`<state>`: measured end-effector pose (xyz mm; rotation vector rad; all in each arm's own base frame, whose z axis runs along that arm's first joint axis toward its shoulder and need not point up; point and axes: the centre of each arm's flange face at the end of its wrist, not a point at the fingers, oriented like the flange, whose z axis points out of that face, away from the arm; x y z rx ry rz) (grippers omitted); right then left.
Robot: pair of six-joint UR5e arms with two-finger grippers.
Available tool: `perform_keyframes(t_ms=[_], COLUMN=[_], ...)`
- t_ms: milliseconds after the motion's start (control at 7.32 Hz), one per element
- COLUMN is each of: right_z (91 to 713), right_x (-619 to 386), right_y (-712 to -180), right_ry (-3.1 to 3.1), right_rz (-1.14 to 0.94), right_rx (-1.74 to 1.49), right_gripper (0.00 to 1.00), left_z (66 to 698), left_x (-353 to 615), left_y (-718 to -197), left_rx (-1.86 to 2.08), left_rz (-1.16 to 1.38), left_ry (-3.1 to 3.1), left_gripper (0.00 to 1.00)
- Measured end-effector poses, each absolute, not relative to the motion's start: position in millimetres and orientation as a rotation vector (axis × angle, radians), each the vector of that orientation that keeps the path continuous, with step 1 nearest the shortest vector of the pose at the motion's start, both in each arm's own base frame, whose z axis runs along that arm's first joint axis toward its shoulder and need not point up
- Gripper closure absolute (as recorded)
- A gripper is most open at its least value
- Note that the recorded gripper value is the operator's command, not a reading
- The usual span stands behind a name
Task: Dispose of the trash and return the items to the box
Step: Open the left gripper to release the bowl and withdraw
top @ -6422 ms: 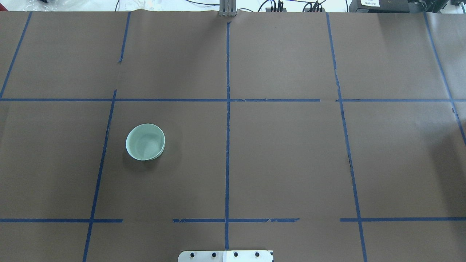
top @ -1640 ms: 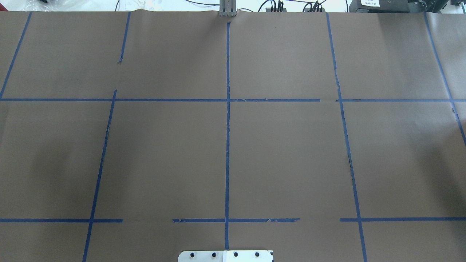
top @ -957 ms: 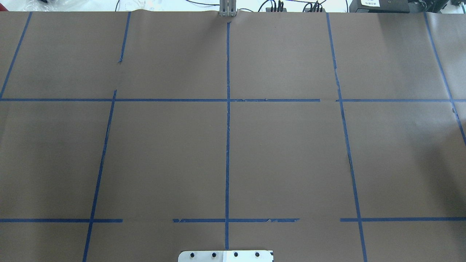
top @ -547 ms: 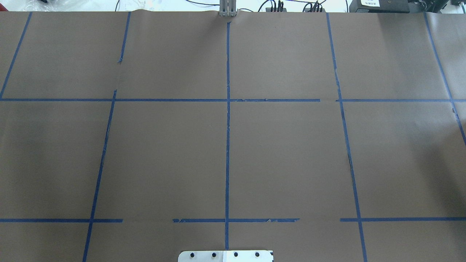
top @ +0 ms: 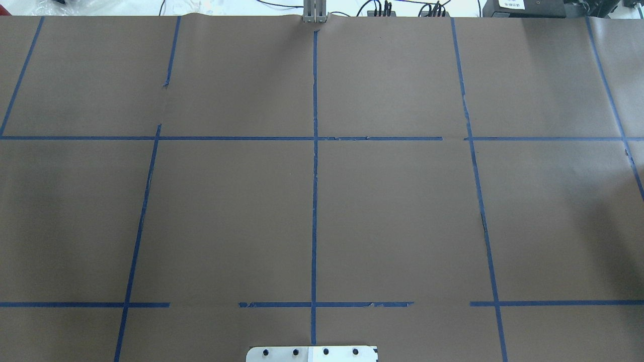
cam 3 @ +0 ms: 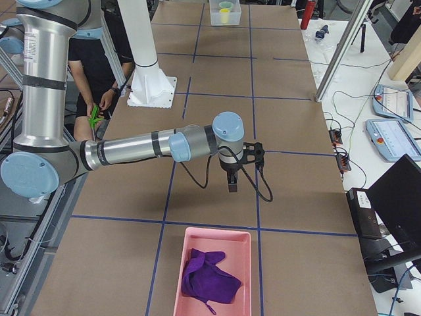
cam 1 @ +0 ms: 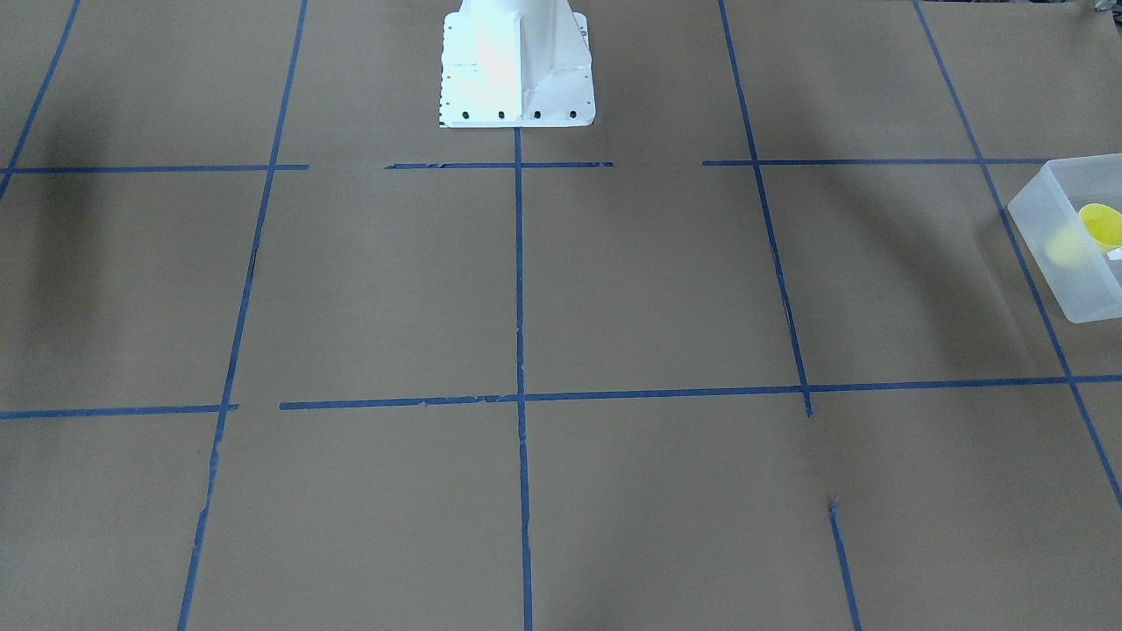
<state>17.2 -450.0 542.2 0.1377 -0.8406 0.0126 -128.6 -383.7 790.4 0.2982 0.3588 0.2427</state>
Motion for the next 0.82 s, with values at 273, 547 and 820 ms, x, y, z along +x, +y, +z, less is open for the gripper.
perform_keyframes(t_ms=[273, 547, 820], right_z=[546, 545, 545], right_x=[17, 18, 18], right_y=[-450, -450, -450], right_ry=[-0.84, -0.844, -0.845], right_rz=[0.02, 0.03, 0.032], right_rx=[0.127, 0.124, 0.123], right_gripper=[0.0, 0.0, 0.0], left_z=[762, 714, 652], left_x=[-130, -122, -114], left_y=[-419, -462, -482], left_rx=[0.333, 0.299, 0.225], left_rz=[0.171, 0.068, 0.002], left_ry=[0.379, 0.518, 0.621], left_gripper=[0.0, 0.0, 0.0])
